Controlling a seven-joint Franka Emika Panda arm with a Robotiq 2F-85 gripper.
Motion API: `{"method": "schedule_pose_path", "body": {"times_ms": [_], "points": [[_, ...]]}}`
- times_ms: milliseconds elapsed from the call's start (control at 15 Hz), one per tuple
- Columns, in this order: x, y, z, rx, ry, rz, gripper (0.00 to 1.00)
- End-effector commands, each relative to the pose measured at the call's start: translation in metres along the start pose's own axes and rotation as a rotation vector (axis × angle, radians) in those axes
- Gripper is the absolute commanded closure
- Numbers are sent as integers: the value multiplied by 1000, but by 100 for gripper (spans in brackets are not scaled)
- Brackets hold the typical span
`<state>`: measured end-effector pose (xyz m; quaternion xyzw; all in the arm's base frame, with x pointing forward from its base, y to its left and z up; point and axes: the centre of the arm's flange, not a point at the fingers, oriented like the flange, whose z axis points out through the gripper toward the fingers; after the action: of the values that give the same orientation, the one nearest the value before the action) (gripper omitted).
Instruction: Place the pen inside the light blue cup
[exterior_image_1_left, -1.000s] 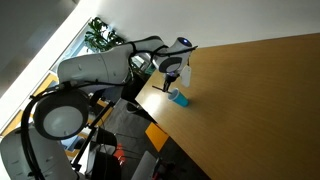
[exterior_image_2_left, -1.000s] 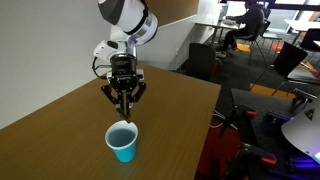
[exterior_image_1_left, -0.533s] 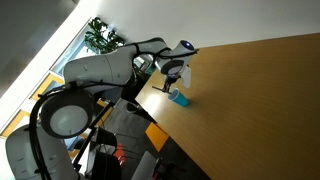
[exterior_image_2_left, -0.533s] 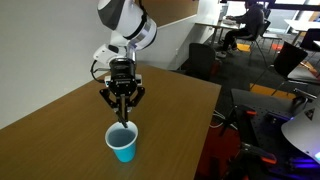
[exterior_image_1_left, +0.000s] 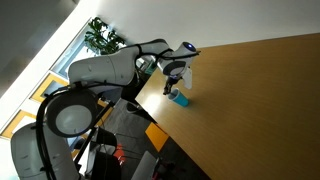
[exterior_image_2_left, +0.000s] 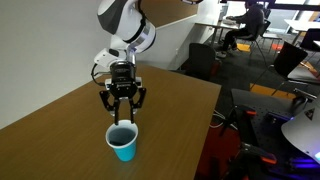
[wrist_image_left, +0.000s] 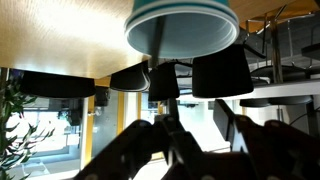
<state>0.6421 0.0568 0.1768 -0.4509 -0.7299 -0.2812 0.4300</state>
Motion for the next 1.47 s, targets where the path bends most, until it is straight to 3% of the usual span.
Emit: {"method": "schedule_pose_path", "body": {"times_ms": [0, 200, 267, 600, 1400], "points": [[0, 7, -2, 17, 19, -22, 25], [1, 7, 1, 23, 17, -24, 3], [4, 7, 2, 26, 16, -26, 0], [35, 0, 6, 35, -2, -41, 0], [144, -30, -16, 27, -124, -139, 0]]}}
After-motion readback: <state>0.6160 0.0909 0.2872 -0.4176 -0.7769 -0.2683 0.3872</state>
